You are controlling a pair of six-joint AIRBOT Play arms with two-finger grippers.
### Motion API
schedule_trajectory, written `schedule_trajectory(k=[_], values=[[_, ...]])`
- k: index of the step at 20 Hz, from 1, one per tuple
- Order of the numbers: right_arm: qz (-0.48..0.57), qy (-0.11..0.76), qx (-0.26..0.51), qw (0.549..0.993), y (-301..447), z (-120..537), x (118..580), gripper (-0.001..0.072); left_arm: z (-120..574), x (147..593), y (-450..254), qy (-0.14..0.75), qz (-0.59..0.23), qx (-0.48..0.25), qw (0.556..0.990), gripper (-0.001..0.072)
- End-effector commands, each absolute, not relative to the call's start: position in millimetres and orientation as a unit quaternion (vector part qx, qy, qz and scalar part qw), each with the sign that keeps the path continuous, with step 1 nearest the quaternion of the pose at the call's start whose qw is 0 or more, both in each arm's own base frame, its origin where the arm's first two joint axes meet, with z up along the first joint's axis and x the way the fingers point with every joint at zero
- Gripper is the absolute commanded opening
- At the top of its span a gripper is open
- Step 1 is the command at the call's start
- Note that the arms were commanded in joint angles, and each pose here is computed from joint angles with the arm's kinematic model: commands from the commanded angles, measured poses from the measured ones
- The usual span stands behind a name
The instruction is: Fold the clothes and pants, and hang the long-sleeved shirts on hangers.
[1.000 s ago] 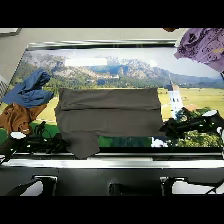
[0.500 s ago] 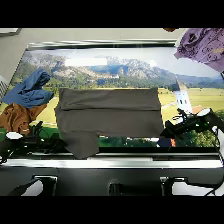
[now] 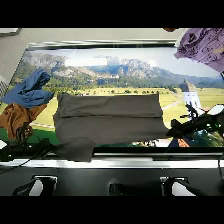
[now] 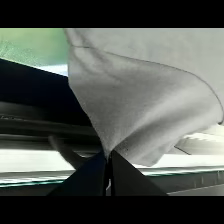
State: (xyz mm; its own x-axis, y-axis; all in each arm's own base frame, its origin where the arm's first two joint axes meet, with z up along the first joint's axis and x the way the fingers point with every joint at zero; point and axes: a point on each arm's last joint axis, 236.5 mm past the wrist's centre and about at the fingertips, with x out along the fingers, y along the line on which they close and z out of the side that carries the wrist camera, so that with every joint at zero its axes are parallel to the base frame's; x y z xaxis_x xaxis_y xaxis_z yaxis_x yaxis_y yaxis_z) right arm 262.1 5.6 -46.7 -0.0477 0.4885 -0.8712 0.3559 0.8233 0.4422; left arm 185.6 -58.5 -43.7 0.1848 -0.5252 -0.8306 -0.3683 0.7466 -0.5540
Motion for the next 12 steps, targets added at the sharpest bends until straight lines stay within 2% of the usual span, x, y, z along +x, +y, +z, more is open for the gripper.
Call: schedule_trajectory(k=[1, 6, 12], values=[[0.074, 0.693, 0.32, 0.642, 18.9, -30.9, 277.1, 0.0033, -27.9, 204.3, -57.8, 0.605, -0.06, -0.349, 0.713, 0.0013], [0.062, 0.642, 0.306, 0.7, 1.7, -13.8, 317.9, 0.0033, -2.8, 270.3, -49.9, 0.587, -0.088, -0.304, 0.745, 0.0013], [0.081, 0.634, 0.253, 0.727, 17.7, -20.6, 364.8, 0.0033, -6.9, 345.1, -37.1, 0.596, -0.099, -0.292, 0.742, 0.0013]])
